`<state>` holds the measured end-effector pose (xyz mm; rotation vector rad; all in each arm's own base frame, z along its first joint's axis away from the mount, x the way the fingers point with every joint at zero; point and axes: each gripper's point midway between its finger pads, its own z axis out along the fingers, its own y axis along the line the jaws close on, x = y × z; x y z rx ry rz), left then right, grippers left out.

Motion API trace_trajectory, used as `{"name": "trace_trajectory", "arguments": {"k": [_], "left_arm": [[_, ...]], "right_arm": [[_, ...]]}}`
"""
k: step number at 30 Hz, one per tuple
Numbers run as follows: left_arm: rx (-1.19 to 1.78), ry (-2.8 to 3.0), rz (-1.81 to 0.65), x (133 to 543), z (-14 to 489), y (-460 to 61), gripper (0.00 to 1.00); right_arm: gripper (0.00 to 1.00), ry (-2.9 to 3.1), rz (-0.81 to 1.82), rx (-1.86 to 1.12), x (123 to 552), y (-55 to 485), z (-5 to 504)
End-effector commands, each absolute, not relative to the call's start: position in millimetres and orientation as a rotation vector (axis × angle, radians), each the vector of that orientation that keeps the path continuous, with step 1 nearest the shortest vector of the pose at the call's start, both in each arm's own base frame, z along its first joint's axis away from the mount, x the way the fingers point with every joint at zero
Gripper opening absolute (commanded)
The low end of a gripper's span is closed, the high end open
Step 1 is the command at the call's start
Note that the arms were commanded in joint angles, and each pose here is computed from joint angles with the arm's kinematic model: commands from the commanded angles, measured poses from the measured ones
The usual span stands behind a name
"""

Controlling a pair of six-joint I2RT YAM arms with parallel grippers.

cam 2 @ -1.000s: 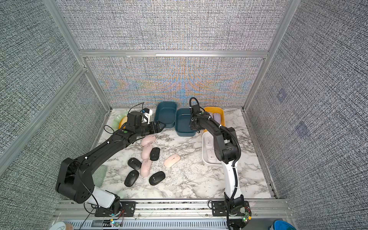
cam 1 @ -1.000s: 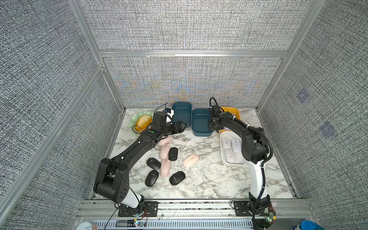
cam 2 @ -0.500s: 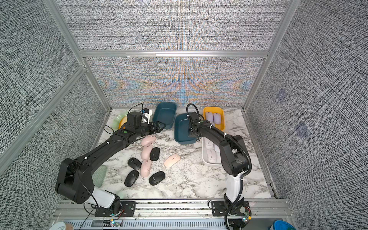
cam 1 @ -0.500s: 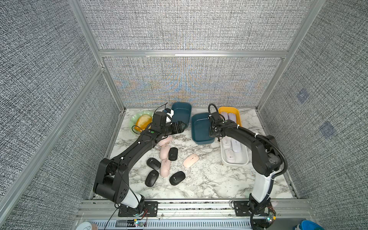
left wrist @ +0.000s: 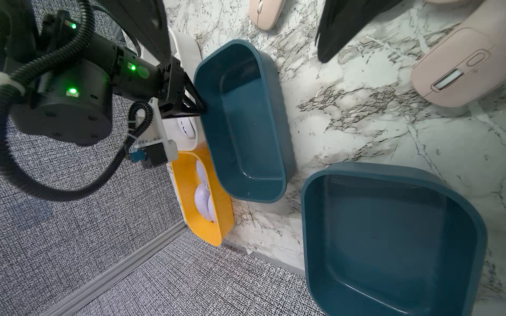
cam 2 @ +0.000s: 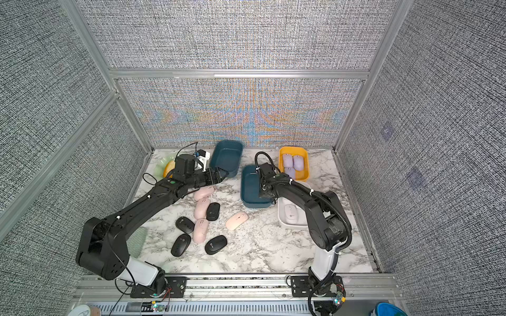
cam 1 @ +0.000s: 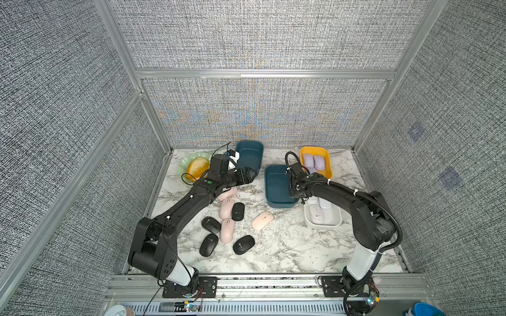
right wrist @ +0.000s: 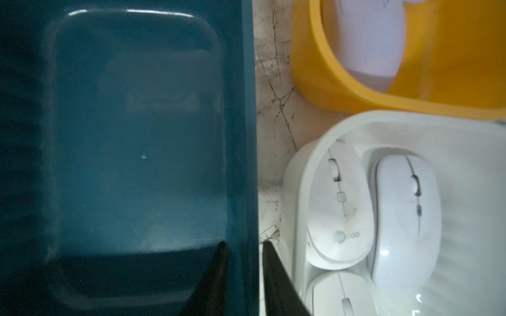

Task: Place the mice by color into the storage box
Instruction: Place the storage box at the center of the board, then adjust the mouse at the center of the board.

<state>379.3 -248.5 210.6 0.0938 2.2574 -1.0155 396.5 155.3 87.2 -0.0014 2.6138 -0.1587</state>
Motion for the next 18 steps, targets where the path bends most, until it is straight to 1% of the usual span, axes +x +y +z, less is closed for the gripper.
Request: {"name": "trace_trajectory", "arguments": {"k": [1,3,5,10,12,14,17,18], "left_arm": [[0.109,2.237,-1.026,380.2,215.7,-250.3,0.85],[0.110,2.236,-1.015,380.8,217.0,-249.7,0.85],[0.108,2.236,-1.005,381.6,218.5,-248.0,0.85],[0.025,2.219,-0.919,392.1,223.5,-223.7,0.85],[-0.073,2.216,-0.881,401.8,222.4,-200.4,0.86],[-0.171,2.219,-0.818,410.8,219.8,-175.2,0.86],[-0.263,2.200,-0.766,420.1,219.9,-145.1,0.87],[-0.283,2.193,-0.761,422.7,220.5,-137.7,0.87]], "right_arm": [[0.39,2.588,-0.240,-0.022,388.3,153.5,110.5],[0.51,2.545,-0.269,-0.034,376.0,161.1,129.3],[0.58,2.515,-0.225,-0.056,358.5,180.6,139.7],[0.67,2.461,-0.187,-0.107,317.6,228.2,137.0],[0.74,2.454,-0.165,-0.138,303.8,255.4,127.5],[0.76,2.443,-0.180,-0.159,295.3,276.8,122.0],[0.84,2.408,-0.182,-0.144,290.6,302.0,118.6],[0.84,2.418,-0.164,-0.138,290.3,309.8,113.7]]}}
